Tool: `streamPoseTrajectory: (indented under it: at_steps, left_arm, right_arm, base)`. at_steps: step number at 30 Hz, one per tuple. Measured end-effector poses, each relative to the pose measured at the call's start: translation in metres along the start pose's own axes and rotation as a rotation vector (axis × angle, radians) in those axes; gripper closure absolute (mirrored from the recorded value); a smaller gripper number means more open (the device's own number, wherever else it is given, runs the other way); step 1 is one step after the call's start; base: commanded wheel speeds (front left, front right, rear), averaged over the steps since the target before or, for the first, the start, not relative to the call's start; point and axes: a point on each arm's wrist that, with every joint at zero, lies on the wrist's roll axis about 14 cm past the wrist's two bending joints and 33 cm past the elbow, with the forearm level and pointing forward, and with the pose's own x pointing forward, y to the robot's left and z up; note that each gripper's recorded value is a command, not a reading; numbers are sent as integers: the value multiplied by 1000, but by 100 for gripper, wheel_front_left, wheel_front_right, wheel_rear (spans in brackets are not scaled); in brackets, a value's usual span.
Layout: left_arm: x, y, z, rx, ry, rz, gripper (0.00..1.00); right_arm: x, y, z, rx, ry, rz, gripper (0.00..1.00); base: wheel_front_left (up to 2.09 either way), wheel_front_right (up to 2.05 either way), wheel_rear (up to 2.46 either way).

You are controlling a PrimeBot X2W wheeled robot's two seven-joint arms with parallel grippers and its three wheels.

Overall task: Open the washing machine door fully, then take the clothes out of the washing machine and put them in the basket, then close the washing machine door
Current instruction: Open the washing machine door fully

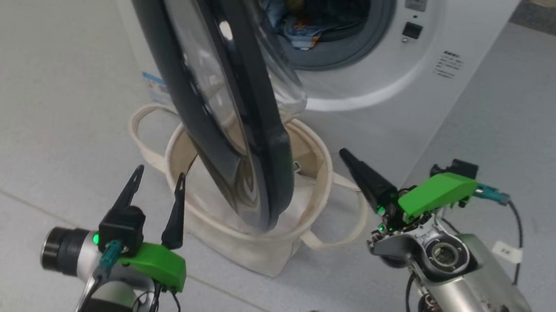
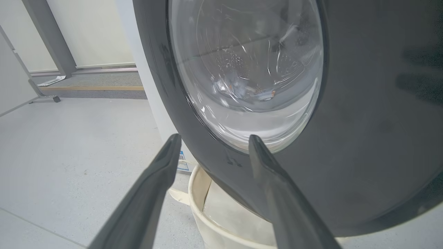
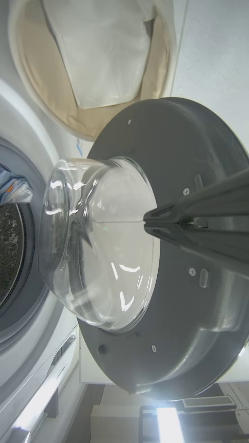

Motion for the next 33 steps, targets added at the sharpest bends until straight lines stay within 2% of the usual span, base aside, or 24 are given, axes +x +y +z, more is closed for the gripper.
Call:
streamPoseTrajectory:
  at_steps: [2,5,6,8,10,14,18,21,26,28,29,30,33]
  left_arm:
    - [-1,-3,1,0,-4,-11,0]
    - [-3,-7,2,-12,-5,-21,0]
    - [-4,-9,2,-14,-7,-26,0]
    - [-8,-10,4,-15,-11,-32,0]
    - [-13,-10,3,-20,-7,-35,0]
    - [-23,-12,-3,-13,9,-50,0]
    - [-24,-19,-2,-22,9,-68,0]
    - [-24,-22,2,-16,1,-81,0]
    - [-28,-21,5,-13,-11,-81,0]
    - [-30,-20,1,-5,-1,-83,0]
    - [-31,-20,-2,-1,7,-84,0]
    - [-31,-20,-3,2,14,-84,0]
    - [-31,-21,-1,2,7,-89,0]
  right_arm:
    - [-8,8,13,-76,-54,9,100]
    - [-24,21,33,-251,-162,18,100]
    - [-32,25,45,-330,-233,16,100]
    - [-50,32,64,-573,-349,1,100]
    - [-67,42,77,-696,-454,13,100]
    - [-87,44,71,-935,-475,-11,100]
    - [-115,64,88,-1129,-581,-24,100]
    - [-131,56,83,-1193,-615,-67,100]
    - [-158,10,63,-1110,-619,-184,100]
    - [-167,1,63,-1112,-634,-223,78]
    - [-171,0,65,-1108,-650,-233,11]
    - [-174,1,67,-1105,-667,-239,0]
    - [-174,1,67,-1113,-680,-247,0]
  base:
    - [0,0,0]
    - [0,0,0]
    - [0,0,0]
    - [0,0,0]
    - [0,0,0]
    - [0,0,0]
    - [0,0,0]
    - [0,0,0]
    - [0,0,0]
    - [0,0,0]
    - [0,0,0]
    - [0,0,0]
    - [0,0,0]
